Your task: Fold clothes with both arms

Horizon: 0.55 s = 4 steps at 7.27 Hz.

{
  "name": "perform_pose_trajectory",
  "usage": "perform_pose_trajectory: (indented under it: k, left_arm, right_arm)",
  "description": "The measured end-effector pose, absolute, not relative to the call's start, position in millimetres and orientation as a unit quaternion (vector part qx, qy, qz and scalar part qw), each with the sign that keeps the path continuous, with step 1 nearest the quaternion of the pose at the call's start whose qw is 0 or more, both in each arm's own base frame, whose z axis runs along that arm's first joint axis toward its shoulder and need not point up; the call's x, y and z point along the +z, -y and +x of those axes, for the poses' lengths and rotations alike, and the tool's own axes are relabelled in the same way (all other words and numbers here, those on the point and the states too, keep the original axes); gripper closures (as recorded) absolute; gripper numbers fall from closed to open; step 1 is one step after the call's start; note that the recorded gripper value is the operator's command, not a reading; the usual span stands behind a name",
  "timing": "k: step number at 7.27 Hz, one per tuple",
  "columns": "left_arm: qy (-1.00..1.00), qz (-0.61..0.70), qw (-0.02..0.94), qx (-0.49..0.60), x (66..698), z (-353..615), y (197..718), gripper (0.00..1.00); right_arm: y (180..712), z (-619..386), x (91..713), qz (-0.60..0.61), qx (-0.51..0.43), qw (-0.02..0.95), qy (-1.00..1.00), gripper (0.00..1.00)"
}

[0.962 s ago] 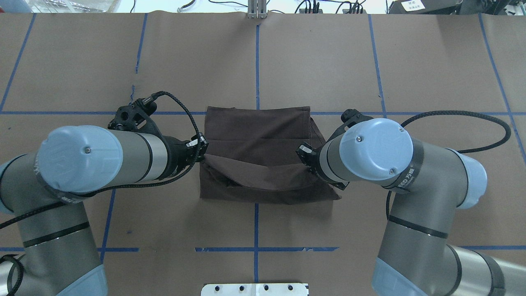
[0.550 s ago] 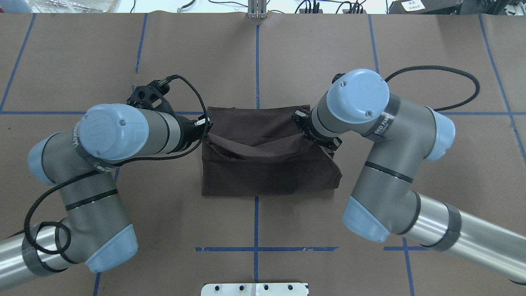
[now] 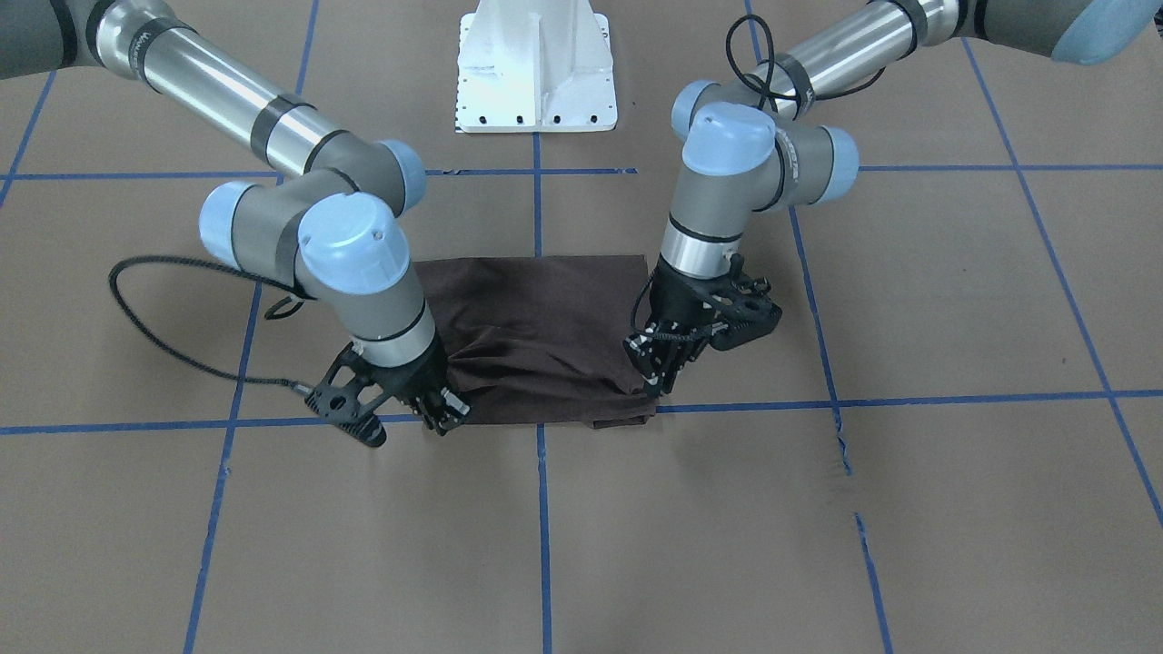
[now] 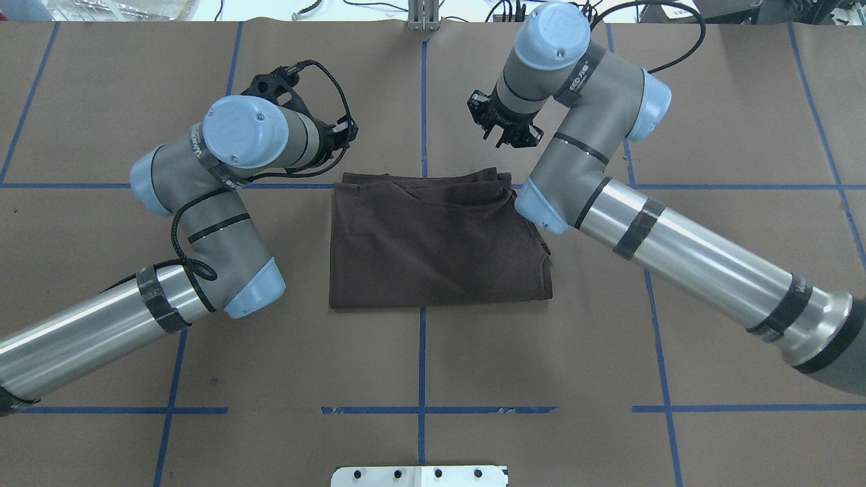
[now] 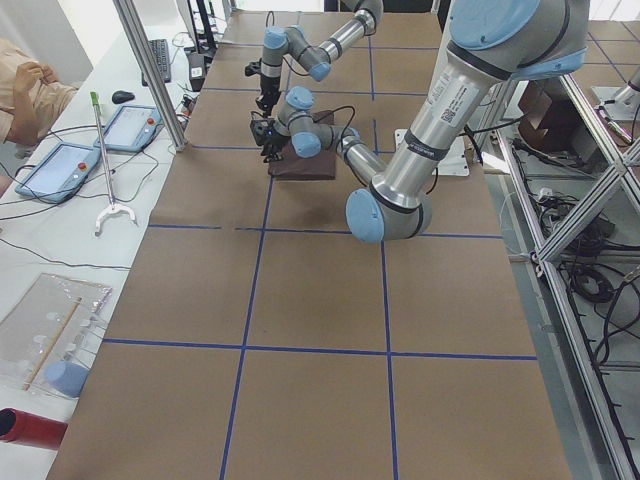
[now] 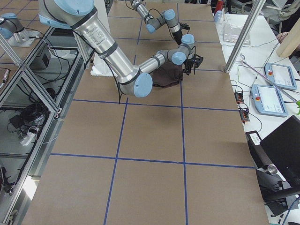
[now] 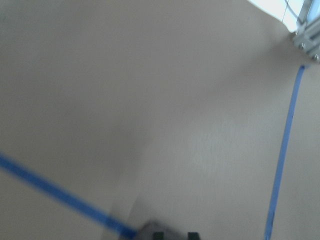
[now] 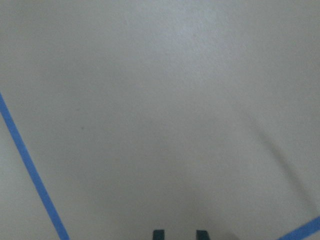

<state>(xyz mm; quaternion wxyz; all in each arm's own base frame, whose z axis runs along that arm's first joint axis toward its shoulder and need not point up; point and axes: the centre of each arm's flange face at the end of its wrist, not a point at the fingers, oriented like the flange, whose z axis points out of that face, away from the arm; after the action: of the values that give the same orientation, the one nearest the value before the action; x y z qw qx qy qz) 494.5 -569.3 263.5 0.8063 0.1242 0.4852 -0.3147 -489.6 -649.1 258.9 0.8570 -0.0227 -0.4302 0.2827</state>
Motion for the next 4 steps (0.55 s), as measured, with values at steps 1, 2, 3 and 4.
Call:
perform_pose_trajectory:
  k: [1,2,3,4]
  left_arm:
    - [-0.491,0.125,0.799,-0.323,264.5,486.4,580.5,0.0]
    - [-0.501,0.122,0.794,-0.322,260.5,476.0,582.9,0.0]
    - [-0.513,0.116,0.795,-0.304,258.6,456.0,580.5,0.0]
    - [-0.514,0.125,0.808,-0.261,272.5,423.8,577.0,0.0]
  right_arm:
    - [668.0,-470.8,255.1,-0.027,0.27,0.856,0.439,0.0]
    - [676.4,-456.6,254.6,-0.031,0.265,0.855,0.445,0.0]
    - [676.9,-438.7,264.3,-0.034,0.262,0.853,0.449,0.0]
    - [670.2,-410.2,295.9,-0.031,0.247,0.859,0.448,0.0]
